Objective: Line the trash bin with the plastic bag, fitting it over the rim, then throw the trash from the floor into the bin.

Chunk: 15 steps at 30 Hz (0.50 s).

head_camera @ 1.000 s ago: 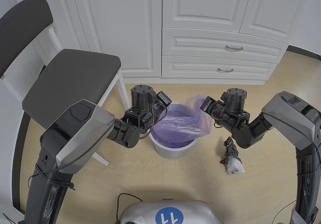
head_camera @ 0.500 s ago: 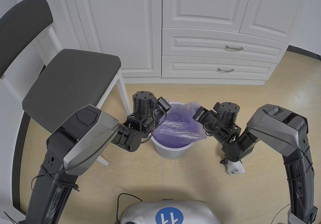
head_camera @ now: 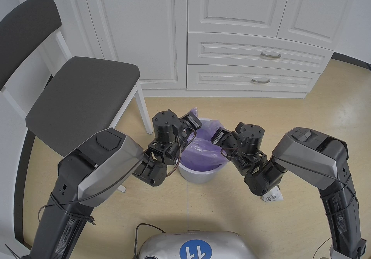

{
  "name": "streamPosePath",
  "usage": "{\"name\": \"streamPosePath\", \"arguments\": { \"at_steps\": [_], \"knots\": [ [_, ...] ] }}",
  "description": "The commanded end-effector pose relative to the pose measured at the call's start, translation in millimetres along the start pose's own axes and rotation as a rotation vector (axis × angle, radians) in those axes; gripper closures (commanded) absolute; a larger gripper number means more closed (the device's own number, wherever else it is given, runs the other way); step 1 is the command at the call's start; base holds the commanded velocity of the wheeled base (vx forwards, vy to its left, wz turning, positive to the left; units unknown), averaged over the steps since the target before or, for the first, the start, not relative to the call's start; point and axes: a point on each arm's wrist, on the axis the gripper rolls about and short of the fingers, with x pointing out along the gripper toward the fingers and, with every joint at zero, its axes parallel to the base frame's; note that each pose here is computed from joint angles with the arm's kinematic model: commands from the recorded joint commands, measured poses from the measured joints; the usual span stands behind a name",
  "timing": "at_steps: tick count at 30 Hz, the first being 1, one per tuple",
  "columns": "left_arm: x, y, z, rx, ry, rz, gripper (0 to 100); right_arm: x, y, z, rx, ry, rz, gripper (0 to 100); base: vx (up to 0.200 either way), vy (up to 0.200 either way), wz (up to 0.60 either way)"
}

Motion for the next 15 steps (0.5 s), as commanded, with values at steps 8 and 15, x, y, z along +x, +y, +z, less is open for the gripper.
{"name": "streamPosePath", "arguments": {
  "at_steps": [8,15],
  "knots": [
    [-12.2,14.4,-17.4,0.040,0.106,-0.026,100,4.5,-18.7,-15.9,-0.017,0.027,-0.030,100,0.000,0.000,0.00],
    [-12.1,20.1,-7.6,0.061,0.101,-0.009,100,5.6,-20.6,6.7,-0.023,-0.012,-0.034,100,0.000,0.000,0.00]
  ]
}}
